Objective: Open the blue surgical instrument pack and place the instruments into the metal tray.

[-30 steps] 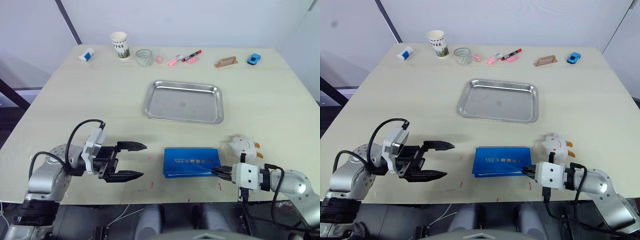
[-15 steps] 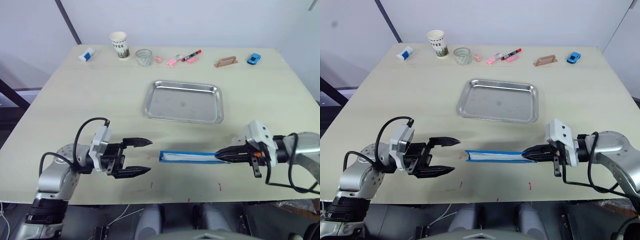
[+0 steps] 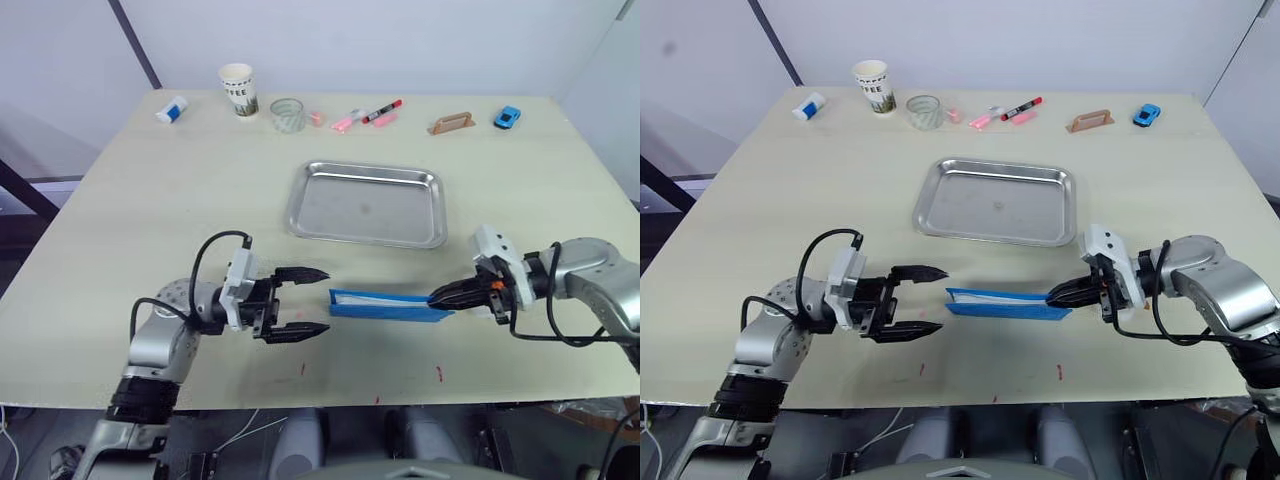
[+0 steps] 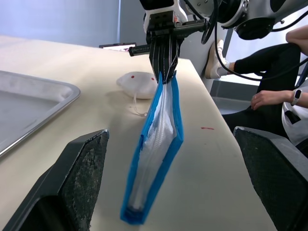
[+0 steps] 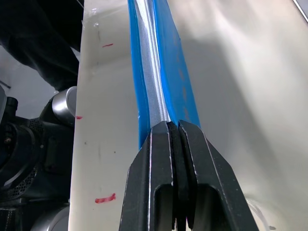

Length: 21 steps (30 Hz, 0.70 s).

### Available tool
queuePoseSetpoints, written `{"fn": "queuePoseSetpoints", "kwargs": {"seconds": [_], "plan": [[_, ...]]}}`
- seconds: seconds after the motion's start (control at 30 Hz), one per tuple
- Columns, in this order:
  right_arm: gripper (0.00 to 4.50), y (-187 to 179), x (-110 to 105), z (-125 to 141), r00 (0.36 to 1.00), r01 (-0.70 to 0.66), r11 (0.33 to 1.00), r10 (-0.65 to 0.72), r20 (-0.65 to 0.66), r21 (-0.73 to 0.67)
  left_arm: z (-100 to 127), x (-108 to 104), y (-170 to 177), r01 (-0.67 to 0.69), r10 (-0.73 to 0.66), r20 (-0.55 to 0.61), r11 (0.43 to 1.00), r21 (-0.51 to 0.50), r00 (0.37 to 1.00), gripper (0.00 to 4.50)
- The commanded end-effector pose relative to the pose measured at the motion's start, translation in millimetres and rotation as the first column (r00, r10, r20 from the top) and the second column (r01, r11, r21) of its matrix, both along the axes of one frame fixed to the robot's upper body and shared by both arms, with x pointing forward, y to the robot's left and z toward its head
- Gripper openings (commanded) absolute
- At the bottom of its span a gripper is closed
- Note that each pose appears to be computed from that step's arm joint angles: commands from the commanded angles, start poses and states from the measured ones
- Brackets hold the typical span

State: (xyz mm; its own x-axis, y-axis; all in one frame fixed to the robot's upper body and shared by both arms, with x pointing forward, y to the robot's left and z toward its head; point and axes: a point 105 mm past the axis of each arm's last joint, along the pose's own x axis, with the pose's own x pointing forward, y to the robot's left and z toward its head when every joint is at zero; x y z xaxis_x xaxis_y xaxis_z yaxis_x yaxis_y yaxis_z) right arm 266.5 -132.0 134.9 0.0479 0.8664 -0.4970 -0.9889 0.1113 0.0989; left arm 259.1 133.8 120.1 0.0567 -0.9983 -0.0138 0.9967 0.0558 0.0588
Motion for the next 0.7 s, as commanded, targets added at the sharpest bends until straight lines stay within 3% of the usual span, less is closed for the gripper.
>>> {"fn": "queuePoseSetpoints", "kwargs": {"seconds": [0.03,0.17,0.3,0.33,0.7], "plan": [[0.07,0.3,2.2,-8.8,1.000,-0.002,1.000,0.001,-0.019,-0.030,3.5,4.0,-5.9,0.029,-0.029,0.034,0.999,-0.016,0.999,4.50],[0.07,0.4,3.5,-10.0,1.000,-0.003,0.999,0.003,-0.019,-0.034,4.3,3.1,-11.5,0.069,-0.068,0.023,0.997,-0.043,0.997,4.50],[0.00,2.1,3.8,-9.2,1.000,-0.002,1.000,0.002,-0.020,-0.023,0.1,5.3,-18.0,0.071,-0.070,0.020,0.996,-0.053,0.997,3.37],[0.00,2.5,3.5,-9.1,1.000,-0.004,1.000,0.003,-0.021,-0.022,-0.9,6.0,-19.8,0.073,-0.072,0.020,0.996,-0.054,0.997,2.83],[0.00,5.6,4.5,-8.2,1.000,-0.008,1.000,0.008,-0.017,-0.017,-3.3,8.3,-26.6,0.087,-0.085,0.032,0.995,-0.053,0.996,2.83]]}}
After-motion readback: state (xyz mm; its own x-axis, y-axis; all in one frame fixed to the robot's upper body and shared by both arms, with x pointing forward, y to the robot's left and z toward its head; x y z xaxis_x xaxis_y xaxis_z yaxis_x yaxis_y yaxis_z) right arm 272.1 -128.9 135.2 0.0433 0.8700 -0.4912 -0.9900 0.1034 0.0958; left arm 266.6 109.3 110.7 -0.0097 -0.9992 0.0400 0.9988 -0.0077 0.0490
